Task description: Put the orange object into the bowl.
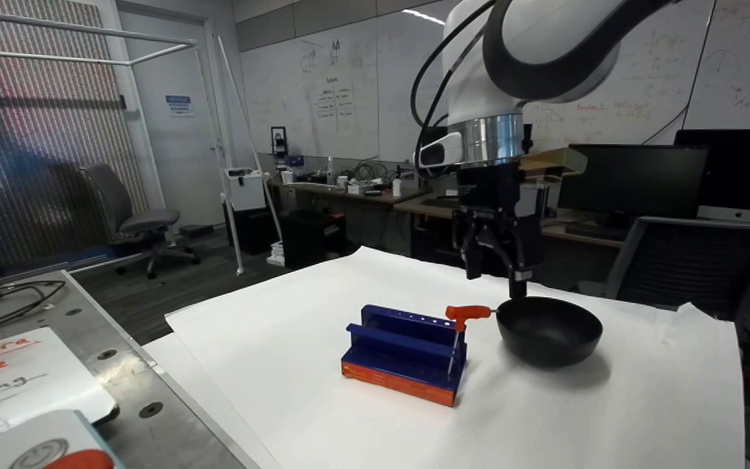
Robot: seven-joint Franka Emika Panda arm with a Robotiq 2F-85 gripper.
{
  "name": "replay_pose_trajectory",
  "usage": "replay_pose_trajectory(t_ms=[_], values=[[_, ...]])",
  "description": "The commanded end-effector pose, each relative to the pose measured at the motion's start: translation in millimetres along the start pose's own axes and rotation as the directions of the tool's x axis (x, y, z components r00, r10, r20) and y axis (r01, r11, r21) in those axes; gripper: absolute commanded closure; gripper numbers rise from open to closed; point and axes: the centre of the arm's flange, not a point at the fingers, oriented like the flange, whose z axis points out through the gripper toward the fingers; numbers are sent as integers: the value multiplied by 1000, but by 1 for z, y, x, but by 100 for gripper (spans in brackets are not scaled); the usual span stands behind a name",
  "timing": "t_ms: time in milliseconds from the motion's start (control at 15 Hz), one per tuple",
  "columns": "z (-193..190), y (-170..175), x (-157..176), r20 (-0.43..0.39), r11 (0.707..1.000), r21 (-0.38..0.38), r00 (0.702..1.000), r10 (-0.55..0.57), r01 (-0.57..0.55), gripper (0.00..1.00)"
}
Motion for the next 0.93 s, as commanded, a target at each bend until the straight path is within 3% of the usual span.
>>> replay_pose_trajectory(t_ms=[0, 667, 733, 867], values=[[10, 8, 11, -16, 996, -36, 997, -82, 81, 0], [50, 24, 27, -27, 998, -32, 998, -63, 62, 0], [52, 25, 27, -26, 997, -31, 998, -65, 64, 25], [56, 27, 27, -29, 997, -31, 997, -69, 68, 34]])
